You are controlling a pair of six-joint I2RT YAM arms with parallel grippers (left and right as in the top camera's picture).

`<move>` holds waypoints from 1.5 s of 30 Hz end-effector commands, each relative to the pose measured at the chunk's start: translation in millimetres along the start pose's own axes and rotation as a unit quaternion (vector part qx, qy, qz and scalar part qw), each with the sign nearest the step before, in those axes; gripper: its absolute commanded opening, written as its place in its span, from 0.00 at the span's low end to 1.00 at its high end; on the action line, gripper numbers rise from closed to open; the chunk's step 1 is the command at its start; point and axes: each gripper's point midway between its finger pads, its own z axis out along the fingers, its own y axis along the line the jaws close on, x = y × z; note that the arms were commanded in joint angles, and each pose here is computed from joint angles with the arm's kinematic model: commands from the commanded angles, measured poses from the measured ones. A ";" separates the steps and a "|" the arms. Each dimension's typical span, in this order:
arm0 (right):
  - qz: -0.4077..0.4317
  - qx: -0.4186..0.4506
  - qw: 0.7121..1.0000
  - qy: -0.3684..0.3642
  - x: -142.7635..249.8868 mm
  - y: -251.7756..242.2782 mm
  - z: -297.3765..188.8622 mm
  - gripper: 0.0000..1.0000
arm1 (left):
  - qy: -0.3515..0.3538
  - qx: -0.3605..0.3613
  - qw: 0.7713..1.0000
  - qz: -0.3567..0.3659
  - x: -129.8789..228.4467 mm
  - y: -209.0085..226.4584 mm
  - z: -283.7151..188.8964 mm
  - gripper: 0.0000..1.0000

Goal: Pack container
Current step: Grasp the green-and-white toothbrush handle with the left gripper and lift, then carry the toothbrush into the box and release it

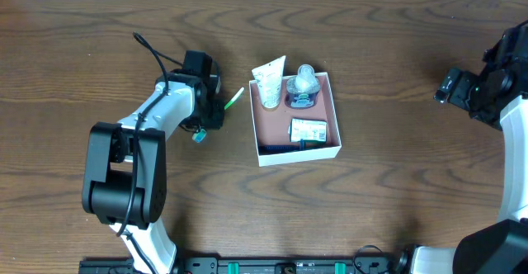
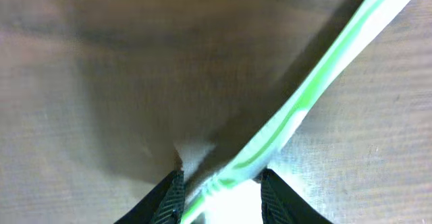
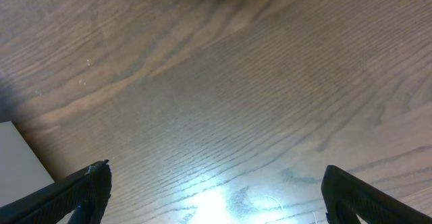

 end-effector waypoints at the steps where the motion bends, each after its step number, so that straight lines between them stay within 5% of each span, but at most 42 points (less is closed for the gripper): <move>1: 0.007 0.001 1.000 0.000 -1.1 -1.1 0.0 0.99 | 0.084 0.005 0.996 -0.035 44.0 -0.3 24.4 0.38; 7: 0.007 0.001 1.000 0.000 -1.1 -1.1 0.0 0.99 | 0.115 0.017 0.992 -0.040 61.8 -3.9 25.1 0.34; 13: 0.007 0.001 1.000 0.000 -1.1 -1.1 0.0 0.99 | 0.114 0.017 0.993 -0.040 62.3 -3.8 25.8 0.06; 26: 0.007 0.001 1.000 0.000 -1.1 -1.1 0.0 0.99 | 0.098 0.020 0.994 -0.038 49.8 -6.4 10.4 0.06; 32: 0.007 0.001 1.000 0.000 -1.1 -1.1 0.0 0.99 | 0.054 0.026 0.998 -0.031 29.1 -12.7 -45.4 0.06; 41: 0.007 0.001 1.000 0.000 -1.1 -1.1 0.0 0.99 | -0.101 0.051 0.994 -0.010 18.7 -25.9 -158.0 0.06; 45: 0.007 0.001 1.000 0.000 -1.1 -1.1 0.0 0.99 | -0.166 0.074 0.982 0.050 27.7 -47.1 -201.9 0.06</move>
